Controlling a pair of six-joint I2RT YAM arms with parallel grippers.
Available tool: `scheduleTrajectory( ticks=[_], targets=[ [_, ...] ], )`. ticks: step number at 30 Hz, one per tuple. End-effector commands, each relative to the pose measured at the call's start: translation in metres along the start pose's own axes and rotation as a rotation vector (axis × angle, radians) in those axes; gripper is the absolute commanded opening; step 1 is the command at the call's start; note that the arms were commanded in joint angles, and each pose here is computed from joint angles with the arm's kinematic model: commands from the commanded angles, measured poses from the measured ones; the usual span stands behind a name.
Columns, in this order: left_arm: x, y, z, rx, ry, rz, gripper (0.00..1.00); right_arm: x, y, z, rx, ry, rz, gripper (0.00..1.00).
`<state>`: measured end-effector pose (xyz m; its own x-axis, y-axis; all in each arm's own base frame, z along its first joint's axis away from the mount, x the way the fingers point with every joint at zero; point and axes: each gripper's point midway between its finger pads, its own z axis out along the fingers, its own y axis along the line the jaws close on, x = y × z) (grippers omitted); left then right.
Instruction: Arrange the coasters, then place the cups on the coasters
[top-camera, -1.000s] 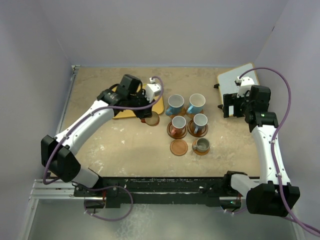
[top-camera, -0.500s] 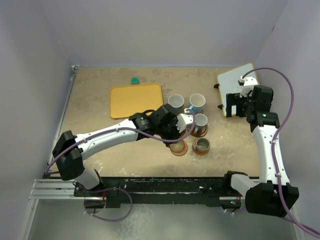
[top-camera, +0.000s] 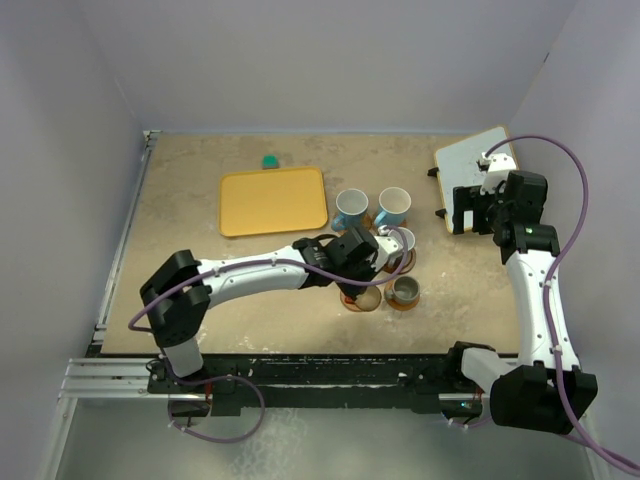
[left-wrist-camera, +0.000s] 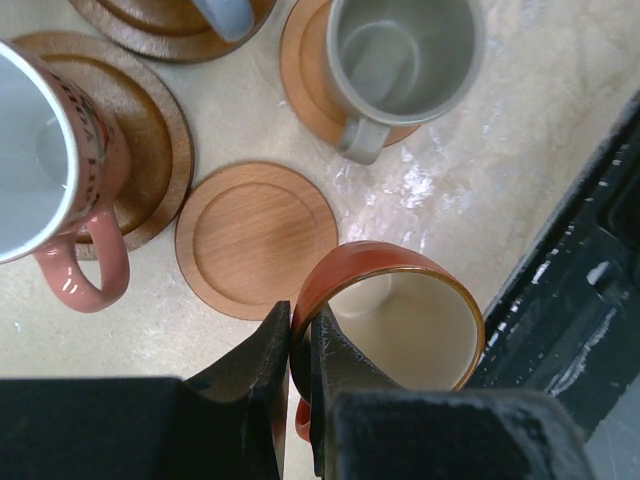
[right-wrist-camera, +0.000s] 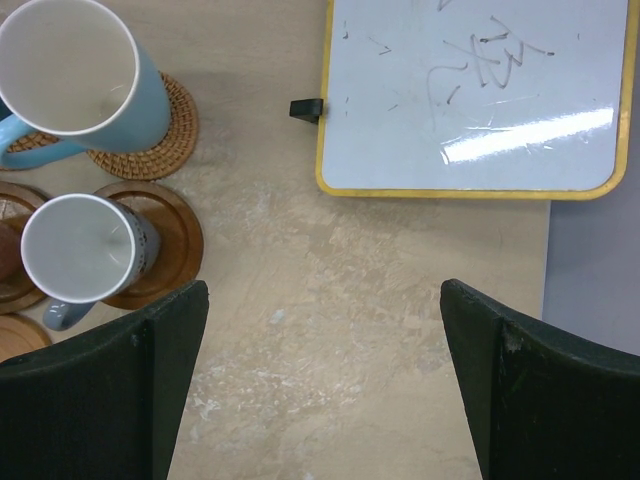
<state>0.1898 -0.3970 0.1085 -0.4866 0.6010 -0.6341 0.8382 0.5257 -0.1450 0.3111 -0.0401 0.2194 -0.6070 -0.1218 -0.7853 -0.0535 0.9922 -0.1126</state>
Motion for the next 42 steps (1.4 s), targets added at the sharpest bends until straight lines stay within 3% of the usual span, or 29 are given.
scheduleTrajectory(
  ticks=[1, 8, 42],
  targets=[
    [-0.019, 0.009, 0.008, -0.069, -0.038, -0.072, 0.03, -0.006, -0.007, -0.002, 0.029, -0.029, -0.011, 1.00],
    [-0.014, 0.025, 0.017, -0.149, -0.014, -0.085, 0.03, -0.009, -0.005, -0.002, 0.018, -0.041, -0.017, 1.00],
    [-0.007, 0.048, 0.034, -0.153, 0.034, -0.151, 0.03, -0.010, -0.002, -0.003, -0.001, -0.043, -0.019, 1.00]
  ],
)
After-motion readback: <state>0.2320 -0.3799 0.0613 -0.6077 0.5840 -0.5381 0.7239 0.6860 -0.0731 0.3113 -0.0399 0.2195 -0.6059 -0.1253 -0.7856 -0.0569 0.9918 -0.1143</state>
